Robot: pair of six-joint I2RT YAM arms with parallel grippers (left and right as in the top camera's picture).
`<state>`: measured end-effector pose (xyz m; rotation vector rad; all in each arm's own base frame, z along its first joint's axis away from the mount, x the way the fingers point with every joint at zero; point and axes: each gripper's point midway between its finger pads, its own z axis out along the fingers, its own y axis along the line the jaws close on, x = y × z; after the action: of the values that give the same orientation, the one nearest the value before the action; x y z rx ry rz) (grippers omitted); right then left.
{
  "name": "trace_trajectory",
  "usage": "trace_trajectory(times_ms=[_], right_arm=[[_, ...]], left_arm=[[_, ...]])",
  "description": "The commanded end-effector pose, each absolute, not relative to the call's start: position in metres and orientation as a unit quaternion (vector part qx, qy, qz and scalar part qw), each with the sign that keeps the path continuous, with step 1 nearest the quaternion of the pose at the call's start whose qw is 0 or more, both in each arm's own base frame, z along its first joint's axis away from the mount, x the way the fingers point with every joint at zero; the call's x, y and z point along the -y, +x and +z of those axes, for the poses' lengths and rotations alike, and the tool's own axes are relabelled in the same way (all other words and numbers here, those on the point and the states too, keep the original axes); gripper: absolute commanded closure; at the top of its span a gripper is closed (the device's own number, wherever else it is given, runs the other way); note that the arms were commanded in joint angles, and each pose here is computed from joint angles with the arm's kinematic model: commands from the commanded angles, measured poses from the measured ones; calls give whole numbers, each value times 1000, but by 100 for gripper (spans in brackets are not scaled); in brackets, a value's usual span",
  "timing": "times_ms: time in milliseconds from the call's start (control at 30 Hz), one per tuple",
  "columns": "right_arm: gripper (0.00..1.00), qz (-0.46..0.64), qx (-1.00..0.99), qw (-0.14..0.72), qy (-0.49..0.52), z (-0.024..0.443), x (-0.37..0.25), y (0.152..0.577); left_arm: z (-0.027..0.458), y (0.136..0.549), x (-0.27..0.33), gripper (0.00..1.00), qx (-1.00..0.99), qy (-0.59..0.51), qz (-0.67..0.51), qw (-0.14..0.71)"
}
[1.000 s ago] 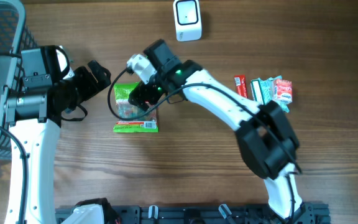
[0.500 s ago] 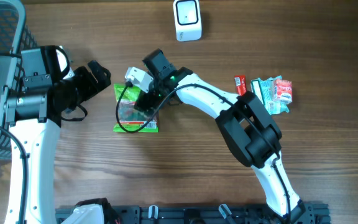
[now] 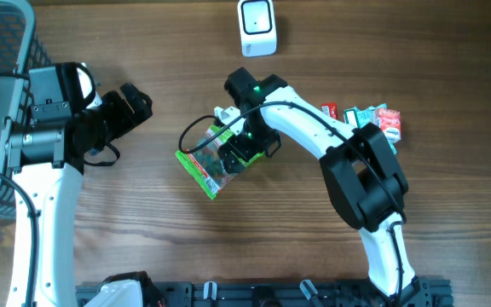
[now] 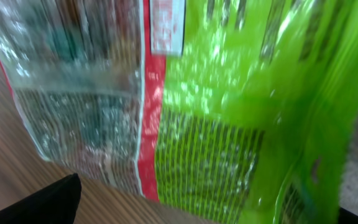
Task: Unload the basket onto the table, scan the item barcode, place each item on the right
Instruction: 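Reach the right gripper to the green snack bag and grasp it, then lift the green bag and carry it up toward the white scanner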
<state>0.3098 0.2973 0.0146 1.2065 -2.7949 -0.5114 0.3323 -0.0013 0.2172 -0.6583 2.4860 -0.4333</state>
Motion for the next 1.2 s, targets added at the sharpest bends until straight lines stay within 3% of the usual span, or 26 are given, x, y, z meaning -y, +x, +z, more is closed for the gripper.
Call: trace_trajectory(times_ms=[0, 233, 333, 367, 400, 433, 467, 500, 700, 900, 1000, 1167], right_arm=[[0, -185, 920, -6, 346, 35, -309, 320], [1, -116, 954, -23, 277, 7, -306, 317], [7, -121, 958, -28, 260, -12, -309, 310], [14, -123, 959, -30, 254, -18, -309, 309], [28, -132, 958, -30, 251, -21, -310, 308], [61, -144, 956, -26, 254, -20, -314, 306], [83, -160, 952, -22, 260, -18, -318, 304], [96, -182, 946, -18, 266, -12, -322, 303], [95, -339, 905, -27, 255, 69, -310, 320], [96, -391, 885, -95, 234, 152, -234, 342], [96, -402, 878, -106, 236, 172, -212, 335], [96, -531, 795, -109, 273, 214, -216, 307]], left_arm=[[222, 334, -2, 0, -918, -241, -157, 273], [222, 334, -2, 0, -918, -242, -157, 273], [222, 334, -2, 0, -918, -242, -157, 273], [222, 334, -2, 0, -918, -242, -157, 273], [222, 334, -2, 0, -918, -242, -157, 273], [222, 334, -2, 0, -918, -242, -157, 273], [222, 334, -2, 0, -918, -242, -157, 273], [222, 334, -2, 0, -918, -242, -157, 273], [222, 334, -2, 0, -918, -242, -157, 273], [222, 334, -2, 0, -918, -241, -157, 273], [222, 334, -2, 0, -918, -242, -157, 273], [222, 334, -2, 0, -918, -242, -157, 273]])
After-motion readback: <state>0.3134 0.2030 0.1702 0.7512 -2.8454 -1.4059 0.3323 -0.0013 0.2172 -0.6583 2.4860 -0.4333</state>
